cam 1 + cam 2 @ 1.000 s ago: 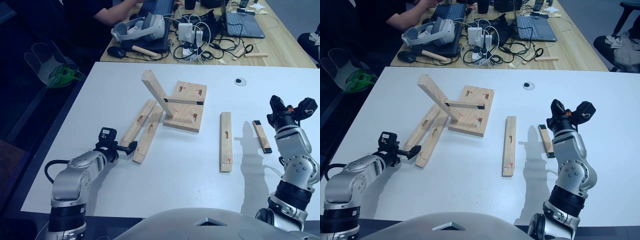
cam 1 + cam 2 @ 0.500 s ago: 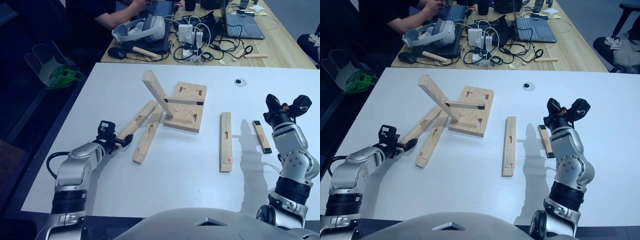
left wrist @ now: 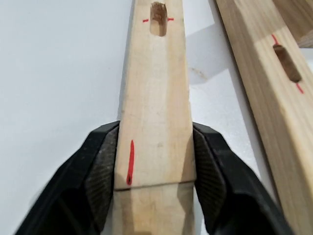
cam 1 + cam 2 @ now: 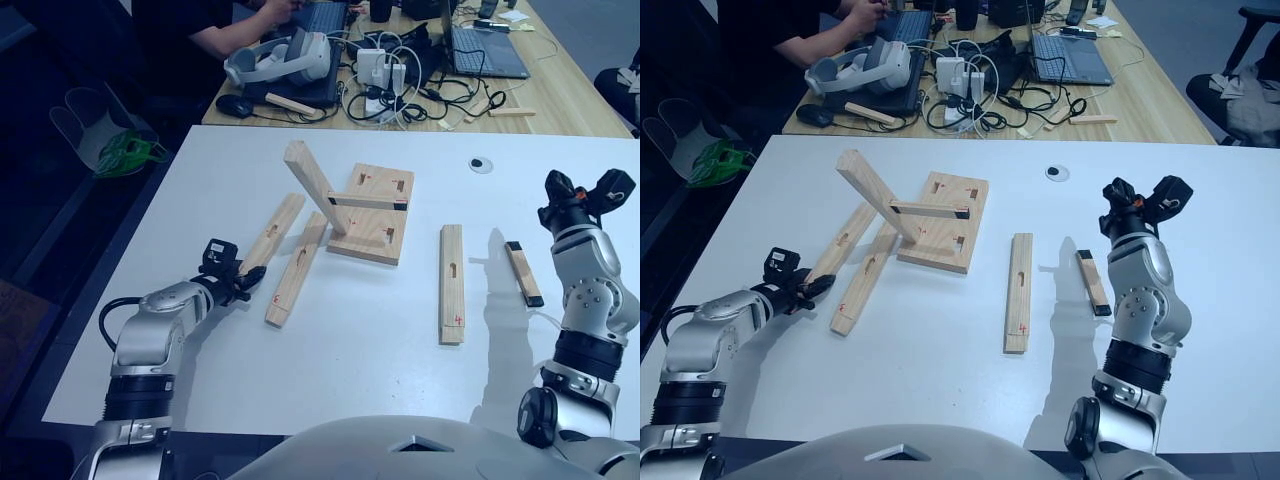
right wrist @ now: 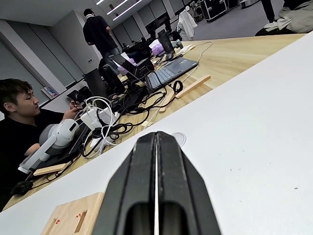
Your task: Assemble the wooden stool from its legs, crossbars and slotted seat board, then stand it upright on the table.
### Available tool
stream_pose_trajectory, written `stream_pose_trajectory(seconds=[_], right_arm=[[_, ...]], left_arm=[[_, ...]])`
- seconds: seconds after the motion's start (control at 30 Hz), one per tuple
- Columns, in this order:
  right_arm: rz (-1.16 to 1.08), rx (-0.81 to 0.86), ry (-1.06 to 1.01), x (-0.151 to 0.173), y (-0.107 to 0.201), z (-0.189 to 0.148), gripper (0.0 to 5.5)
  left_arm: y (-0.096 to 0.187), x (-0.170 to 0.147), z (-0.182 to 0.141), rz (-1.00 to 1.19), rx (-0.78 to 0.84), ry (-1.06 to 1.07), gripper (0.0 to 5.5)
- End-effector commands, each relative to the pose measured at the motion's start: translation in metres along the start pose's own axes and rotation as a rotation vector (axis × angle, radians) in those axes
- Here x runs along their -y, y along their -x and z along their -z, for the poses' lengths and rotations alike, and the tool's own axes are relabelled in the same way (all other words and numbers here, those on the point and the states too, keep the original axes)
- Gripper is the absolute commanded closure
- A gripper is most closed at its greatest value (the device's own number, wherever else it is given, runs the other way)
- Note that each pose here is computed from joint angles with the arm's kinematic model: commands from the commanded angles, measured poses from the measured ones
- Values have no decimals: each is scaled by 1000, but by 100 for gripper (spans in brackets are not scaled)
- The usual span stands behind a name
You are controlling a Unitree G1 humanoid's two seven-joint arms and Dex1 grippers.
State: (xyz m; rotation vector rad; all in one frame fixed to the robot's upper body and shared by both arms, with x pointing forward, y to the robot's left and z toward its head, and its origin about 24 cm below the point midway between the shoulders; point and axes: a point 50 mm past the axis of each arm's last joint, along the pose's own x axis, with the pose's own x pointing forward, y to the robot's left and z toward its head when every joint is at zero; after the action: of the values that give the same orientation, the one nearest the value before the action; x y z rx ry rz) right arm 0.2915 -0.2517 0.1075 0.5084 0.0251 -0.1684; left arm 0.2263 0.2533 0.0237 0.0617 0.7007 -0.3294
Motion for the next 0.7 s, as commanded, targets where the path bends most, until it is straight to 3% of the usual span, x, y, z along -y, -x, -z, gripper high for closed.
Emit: stream_pose_trajectory(seconds=[0.03,0.17,0.3,0.5,0.6,0.7], right_arm=[[-18,43,51,-9,-11,-12,550],[-46,66,64,-14,-16,-16,550],[-160,87,53,-32,-23,-27,484],[-537,164,16,-106,-36,-83,378],[-818,165,-59,-151,-21,-103,325],[-1017,157,-152,-182,-4,-116,282]], left_arm=[[-4,8,22,6,-58,75,344],[-6,-2,1,-84,84,105,344],[-1,-19,-54,-202,346,86,345],[38,-41,-179,-355,841,-39,345],[66,-29,-234,-340,1078,-168,345],[79,-3,-262,-227,1211,-305,345]])
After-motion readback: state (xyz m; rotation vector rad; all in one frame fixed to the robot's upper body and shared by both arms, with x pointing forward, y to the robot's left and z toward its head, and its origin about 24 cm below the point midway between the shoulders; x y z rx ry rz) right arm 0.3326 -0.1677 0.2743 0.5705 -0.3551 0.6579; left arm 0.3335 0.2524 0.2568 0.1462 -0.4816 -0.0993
